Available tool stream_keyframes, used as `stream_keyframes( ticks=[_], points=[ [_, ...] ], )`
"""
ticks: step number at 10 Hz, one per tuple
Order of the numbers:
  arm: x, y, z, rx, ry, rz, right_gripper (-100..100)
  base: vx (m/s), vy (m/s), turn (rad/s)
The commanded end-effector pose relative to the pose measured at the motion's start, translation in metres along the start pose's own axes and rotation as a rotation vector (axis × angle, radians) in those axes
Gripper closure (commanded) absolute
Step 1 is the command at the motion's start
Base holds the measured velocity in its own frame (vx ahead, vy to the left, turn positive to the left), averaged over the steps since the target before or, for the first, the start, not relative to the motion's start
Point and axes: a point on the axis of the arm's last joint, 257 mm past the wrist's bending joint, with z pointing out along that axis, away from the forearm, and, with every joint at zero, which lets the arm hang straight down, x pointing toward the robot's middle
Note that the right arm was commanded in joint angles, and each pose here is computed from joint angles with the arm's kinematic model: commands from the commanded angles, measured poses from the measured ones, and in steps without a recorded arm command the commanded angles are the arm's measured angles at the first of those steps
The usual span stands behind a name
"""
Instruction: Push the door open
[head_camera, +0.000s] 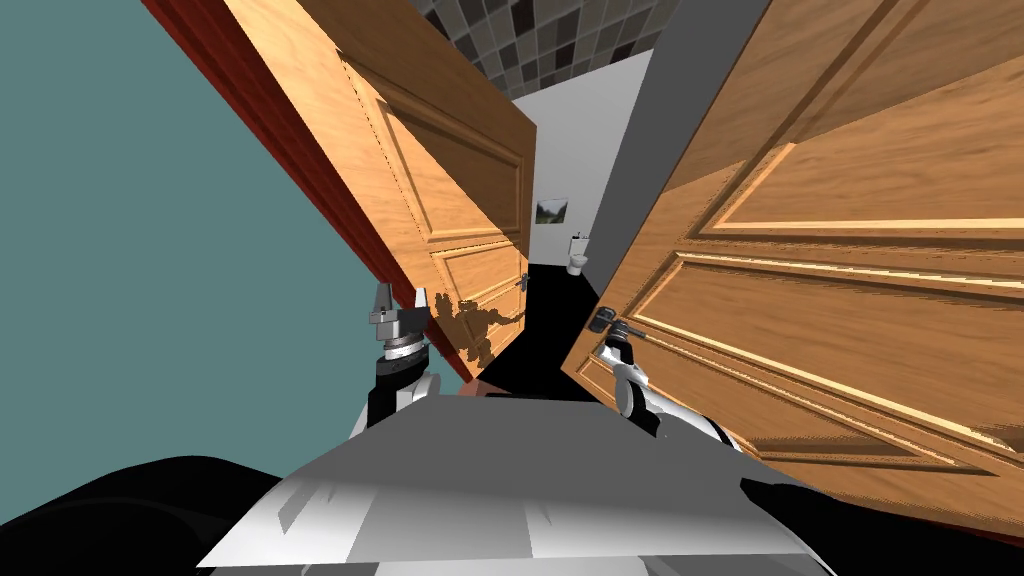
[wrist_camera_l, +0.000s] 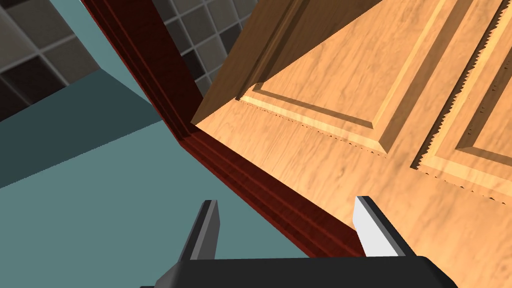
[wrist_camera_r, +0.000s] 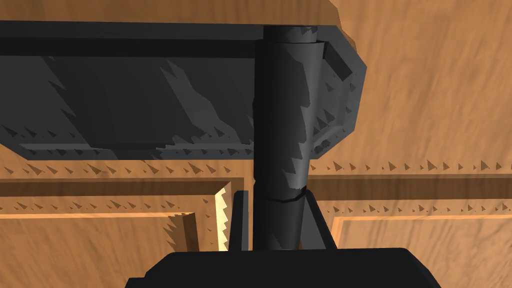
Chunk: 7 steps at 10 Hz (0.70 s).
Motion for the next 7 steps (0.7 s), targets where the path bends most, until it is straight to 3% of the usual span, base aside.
stream_keyframes(
  ticks=[1,6,7],
  points=[
    [-0.01,0.008,0.0029,-0.014,-0.019,-0.003,100,0.103,-0.017,0.0],
    [-0.022,-0.004,0.0003,0.017,-0.082,0.004,100,0.117,-0.016,-0.006],
    [-0.021,-0.006,-0.0009,0.021,-0.075,0.005,100,0.051,-0.011,-0.015]
  ],
)
